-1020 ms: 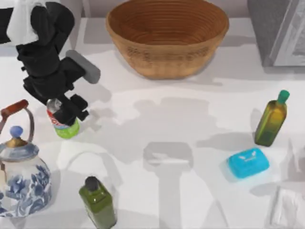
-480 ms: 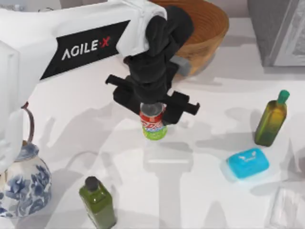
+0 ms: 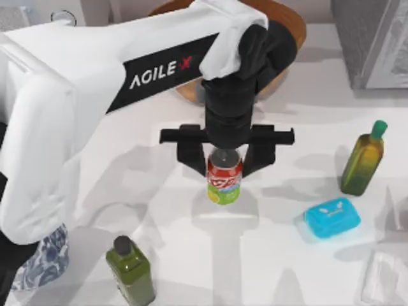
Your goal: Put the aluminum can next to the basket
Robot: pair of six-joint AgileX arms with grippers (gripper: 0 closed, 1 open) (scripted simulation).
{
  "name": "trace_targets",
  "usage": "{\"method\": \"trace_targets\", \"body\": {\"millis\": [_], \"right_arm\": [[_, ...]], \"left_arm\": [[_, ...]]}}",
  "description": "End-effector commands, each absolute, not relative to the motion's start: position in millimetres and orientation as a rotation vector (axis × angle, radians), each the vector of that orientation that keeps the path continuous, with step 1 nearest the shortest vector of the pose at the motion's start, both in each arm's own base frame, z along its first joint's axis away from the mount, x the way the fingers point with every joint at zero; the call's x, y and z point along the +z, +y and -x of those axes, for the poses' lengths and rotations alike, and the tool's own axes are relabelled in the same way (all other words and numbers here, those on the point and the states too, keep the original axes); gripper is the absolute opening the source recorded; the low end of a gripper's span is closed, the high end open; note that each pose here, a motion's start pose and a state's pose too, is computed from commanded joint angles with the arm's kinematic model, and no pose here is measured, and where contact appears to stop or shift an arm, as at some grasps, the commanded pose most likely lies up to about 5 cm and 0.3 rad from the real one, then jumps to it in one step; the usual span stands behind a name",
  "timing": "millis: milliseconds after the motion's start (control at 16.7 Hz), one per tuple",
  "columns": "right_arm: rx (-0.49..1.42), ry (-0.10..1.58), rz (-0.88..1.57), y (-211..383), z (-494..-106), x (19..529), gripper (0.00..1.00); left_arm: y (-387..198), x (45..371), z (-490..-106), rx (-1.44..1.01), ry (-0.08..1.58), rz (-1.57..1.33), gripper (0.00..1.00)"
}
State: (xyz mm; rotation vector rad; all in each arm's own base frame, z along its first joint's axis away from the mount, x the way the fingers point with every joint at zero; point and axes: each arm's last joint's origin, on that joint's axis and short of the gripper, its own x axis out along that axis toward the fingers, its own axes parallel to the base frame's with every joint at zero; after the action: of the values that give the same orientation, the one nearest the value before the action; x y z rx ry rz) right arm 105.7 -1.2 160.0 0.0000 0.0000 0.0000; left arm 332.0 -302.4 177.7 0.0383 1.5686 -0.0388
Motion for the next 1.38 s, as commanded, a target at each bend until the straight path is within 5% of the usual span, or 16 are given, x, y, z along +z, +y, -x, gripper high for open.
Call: {"method": "trace_targets", "body": {"millis": [780, 1380], "right_arm": [[0.0, 0.0, 0.0, -1.2, -105.7, 160.0, 1.0], [0.0, 0.0, 0.0, -1.2, -105.7, 160.0, 1.0]], "left_arm": [[-302.5, 172.3, -332.7, -0.016, 1.571, -0.015, 0.0], [-302.5, 172.3, -332.7, -0.016, 1.571, -0.015, 0.75]]}}
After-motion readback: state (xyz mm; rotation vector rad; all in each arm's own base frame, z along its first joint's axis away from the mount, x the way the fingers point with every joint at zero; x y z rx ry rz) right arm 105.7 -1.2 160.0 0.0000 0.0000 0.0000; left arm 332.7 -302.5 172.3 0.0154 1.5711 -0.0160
